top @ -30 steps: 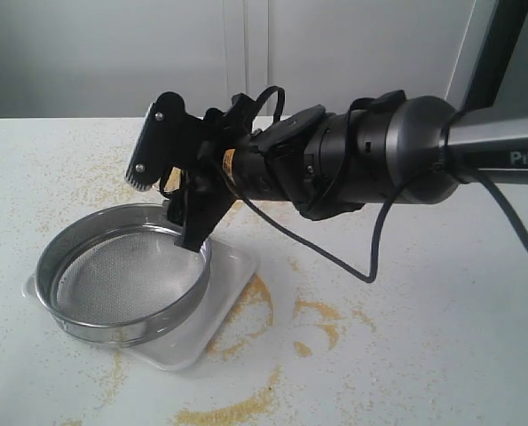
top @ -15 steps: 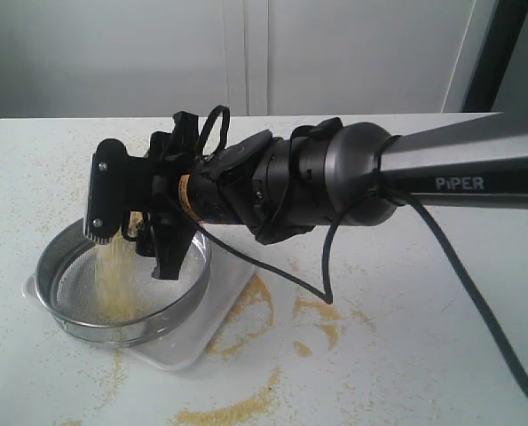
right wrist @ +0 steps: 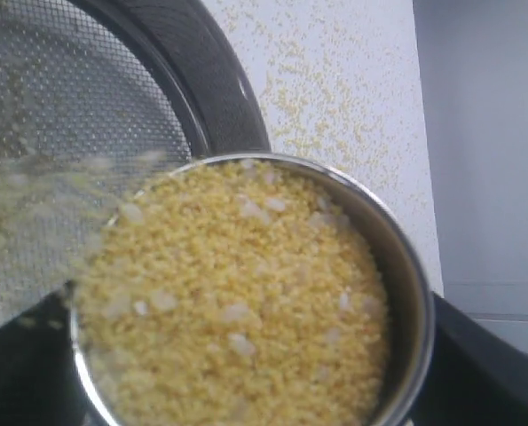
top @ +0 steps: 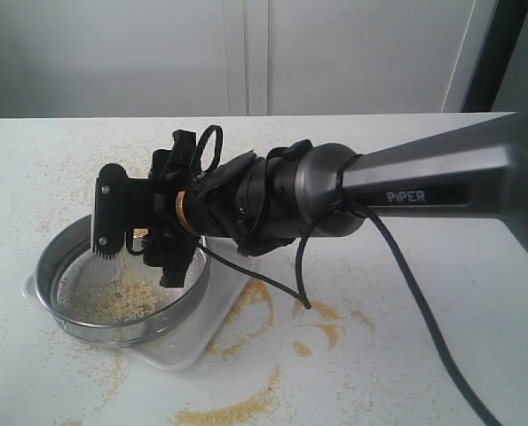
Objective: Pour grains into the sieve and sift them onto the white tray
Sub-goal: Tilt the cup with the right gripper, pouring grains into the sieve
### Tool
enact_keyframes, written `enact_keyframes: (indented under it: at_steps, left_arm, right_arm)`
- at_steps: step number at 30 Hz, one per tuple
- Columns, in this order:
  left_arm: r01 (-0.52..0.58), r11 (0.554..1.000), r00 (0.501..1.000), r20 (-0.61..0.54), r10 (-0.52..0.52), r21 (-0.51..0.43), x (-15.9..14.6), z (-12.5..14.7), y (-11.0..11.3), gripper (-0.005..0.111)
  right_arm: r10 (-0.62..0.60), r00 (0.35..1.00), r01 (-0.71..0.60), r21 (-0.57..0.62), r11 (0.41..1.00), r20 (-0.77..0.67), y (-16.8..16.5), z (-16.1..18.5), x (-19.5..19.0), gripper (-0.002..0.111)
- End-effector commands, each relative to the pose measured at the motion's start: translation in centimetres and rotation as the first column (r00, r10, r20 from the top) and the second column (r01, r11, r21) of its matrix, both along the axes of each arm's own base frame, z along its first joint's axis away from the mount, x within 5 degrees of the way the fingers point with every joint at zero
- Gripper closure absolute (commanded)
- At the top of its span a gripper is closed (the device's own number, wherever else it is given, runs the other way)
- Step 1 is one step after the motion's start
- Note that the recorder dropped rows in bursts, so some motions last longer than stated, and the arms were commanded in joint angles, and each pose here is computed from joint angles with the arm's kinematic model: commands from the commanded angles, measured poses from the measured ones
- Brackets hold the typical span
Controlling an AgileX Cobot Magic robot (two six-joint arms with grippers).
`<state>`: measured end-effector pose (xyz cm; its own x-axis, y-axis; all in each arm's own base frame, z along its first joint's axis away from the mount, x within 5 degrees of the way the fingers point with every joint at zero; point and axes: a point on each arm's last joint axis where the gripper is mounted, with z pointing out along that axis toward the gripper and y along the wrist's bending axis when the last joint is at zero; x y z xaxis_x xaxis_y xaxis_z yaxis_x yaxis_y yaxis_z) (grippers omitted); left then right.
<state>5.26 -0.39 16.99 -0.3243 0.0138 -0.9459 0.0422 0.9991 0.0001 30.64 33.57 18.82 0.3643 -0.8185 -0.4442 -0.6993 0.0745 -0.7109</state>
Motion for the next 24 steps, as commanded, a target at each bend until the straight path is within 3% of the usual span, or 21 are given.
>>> enact_keyframes:
  at_steps: [1, 24]
  left_arm:
    - [-0.002, 1.000, 1.000, 0.002, 0.002, -0.008, 0.00, -0.07, -0.01, 0.107]
    - [-0.002, 1.000, 1.000, 0.002, 0.002, -0.008, 0.00, -0.07, -0.01, 0.107]
  right_arm:
    - [-0.013, 0.999, 0.013, 0.012, 1.000, 0.032, 0.37, 0.76, 0.50, 0.108]
    - [-0.022, 0.992, 0.030, -0.065, 0.997, 0.123, 0.06, 0.77, 1.12, 0.108]
